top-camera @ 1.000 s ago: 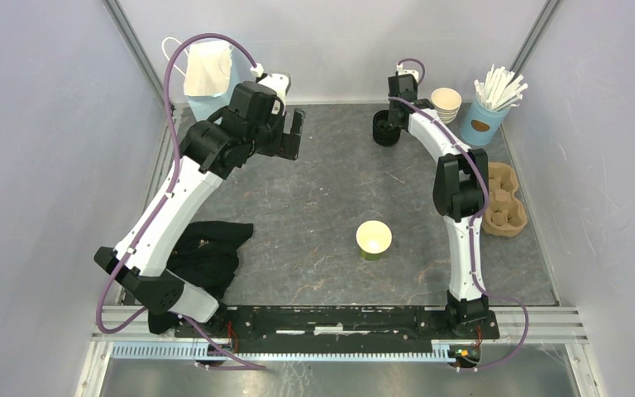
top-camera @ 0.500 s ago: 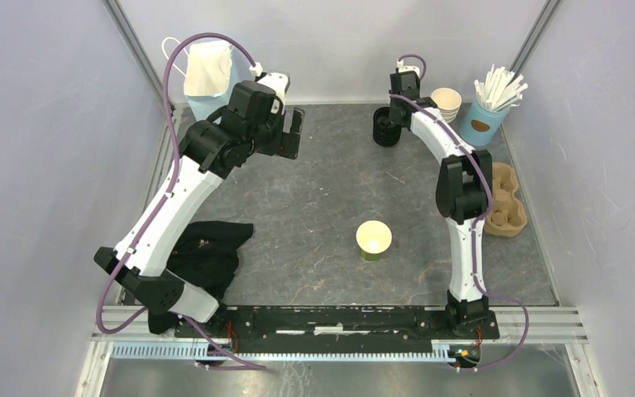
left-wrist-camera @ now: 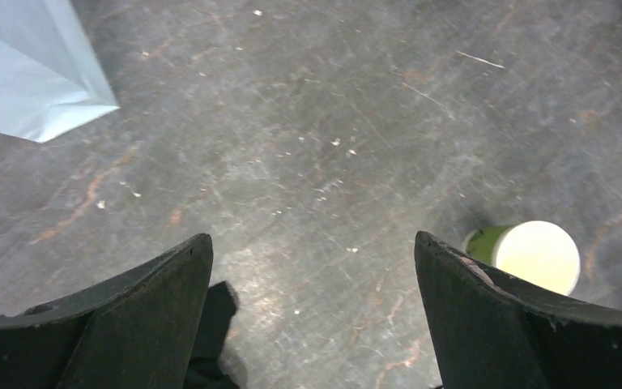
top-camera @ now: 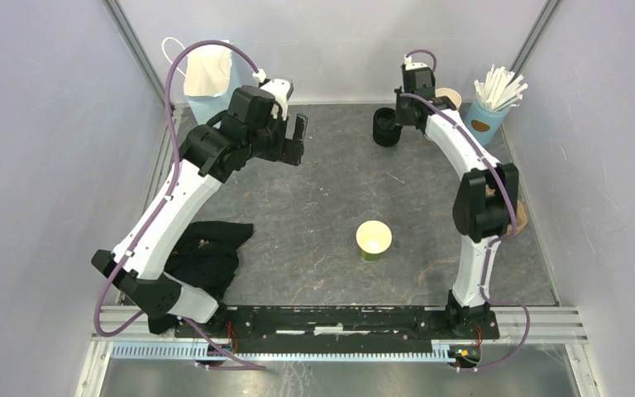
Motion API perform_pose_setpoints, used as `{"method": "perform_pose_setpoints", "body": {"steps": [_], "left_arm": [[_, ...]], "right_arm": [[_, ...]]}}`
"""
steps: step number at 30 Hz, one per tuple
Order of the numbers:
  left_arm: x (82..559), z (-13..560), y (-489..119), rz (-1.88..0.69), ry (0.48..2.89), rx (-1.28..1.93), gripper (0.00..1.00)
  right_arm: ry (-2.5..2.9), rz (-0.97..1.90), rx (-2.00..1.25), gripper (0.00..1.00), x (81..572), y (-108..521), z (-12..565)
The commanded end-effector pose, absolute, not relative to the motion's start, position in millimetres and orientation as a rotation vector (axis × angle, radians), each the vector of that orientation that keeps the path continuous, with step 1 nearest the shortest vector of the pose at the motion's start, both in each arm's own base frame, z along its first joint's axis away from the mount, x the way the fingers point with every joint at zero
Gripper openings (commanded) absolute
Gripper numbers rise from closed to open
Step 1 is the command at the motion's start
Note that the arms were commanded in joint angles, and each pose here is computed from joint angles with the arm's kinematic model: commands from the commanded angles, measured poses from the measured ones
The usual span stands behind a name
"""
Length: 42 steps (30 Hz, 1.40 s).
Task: Pack the takeout coffee
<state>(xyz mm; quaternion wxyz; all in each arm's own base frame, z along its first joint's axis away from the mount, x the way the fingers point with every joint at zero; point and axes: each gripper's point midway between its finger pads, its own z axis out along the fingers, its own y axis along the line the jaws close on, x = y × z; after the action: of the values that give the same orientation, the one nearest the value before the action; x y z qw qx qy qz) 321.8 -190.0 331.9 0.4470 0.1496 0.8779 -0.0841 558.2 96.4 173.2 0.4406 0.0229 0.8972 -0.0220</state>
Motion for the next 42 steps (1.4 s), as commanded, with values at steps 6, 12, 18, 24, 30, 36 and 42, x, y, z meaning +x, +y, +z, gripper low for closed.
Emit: {"method": "perform_pose_setpoints", "body": {"steps": [6,12,18,24,30,36,42], "left_arm": [[336.0,346.6,-230.3,-0.537,2.193,0.196,1.0],[354.9,327.8,-279.9,-0.87,2.37,0.05,0.96],[331.7,309.3,-316.3,-1.063,2.49,-0.117,0.89],[306.8,277.8,-325.6,-0.921,2.552,-0.151,0.84],[285.8,262.7,-345.1,-0.776,2.589,-0.109,0.72],[277.7,256.3,-356.4,-0.735,2.592,-0.092,0.6],[281.1,250.4,-351.6,-0.642,2.602,-0.088,0.47]], "right_arm": [[2.249,0.134,-0.301,0.1,436.0,139.9,215.8],[2.207,0.114,-0.58,0.1,377.5,173.7,234.7],[2.193,0.245,-0.599,0.09,346.0,187.4,248.7],[2.16,0.36,-0.592,0.08,322.2,193.4,240.2],[2.185,0.323,-0.629,0.06,315.8,186.8,237.5],[2.174,0.333,-0.632,0.06,313.6,187.2,241.6],[2.171,0.334,-0.636,0.06,311.4,187.8,243.2]]}}
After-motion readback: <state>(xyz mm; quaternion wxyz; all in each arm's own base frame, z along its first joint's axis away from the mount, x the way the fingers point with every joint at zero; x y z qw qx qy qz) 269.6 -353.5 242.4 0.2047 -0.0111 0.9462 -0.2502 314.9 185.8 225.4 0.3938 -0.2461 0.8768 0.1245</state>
